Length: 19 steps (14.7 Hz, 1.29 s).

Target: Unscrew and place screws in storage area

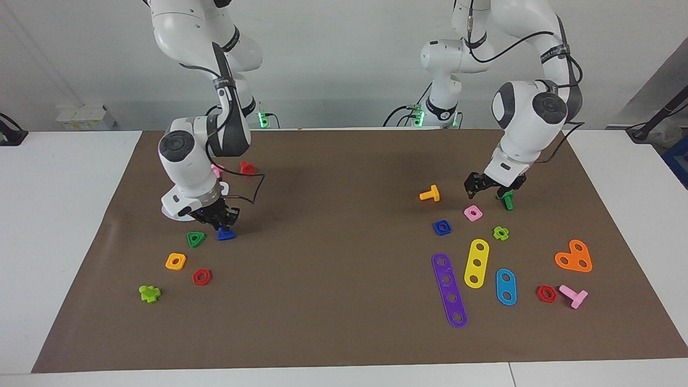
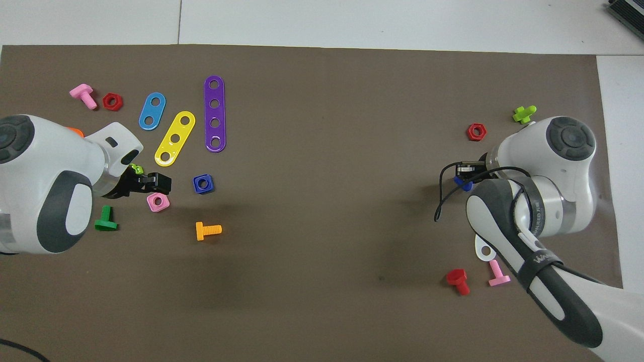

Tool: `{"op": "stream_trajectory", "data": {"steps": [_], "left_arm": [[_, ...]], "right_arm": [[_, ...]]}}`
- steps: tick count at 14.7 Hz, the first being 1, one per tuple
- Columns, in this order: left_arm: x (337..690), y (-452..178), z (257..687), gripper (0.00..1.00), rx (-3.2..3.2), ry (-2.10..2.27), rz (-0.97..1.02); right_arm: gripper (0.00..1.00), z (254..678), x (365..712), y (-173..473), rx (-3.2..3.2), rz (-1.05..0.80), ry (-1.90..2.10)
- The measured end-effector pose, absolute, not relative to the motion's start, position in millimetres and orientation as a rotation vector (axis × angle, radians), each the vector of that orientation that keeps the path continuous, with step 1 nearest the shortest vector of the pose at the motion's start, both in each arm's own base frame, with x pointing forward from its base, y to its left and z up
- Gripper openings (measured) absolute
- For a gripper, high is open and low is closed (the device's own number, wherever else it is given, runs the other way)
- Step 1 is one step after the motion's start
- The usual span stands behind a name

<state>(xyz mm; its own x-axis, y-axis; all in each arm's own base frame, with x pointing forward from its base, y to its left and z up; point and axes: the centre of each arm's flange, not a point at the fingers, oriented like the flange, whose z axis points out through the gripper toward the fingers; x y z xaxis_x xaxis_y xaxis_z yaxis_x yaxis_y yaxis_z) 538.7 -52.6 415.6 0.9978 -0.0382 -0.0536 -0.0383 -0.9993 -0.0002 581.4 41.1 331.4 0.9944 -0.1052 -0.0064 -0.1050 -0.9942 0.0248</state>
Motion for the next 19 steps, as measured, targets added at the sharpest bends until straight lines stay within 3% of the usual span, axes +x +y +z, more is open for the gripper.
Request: {"op": "stream_trajectory", "data": {"steps": [5,12,19], "left_arm": [[530,-33,446,0.92,-3.143,0.048,0.043],[502,-31,502,0.93,-3.147,0.049,0.009],[491,-14,540,0.97,-3.149,0.000,-0.069]], "right_arm": [[0.97,371,590,43,3.115,0.048,-0.163],[0.99,498,567,54,3.115,0.226,-0.139],[0.99,615,564,60,3.112,0.204,-0.136]]}}
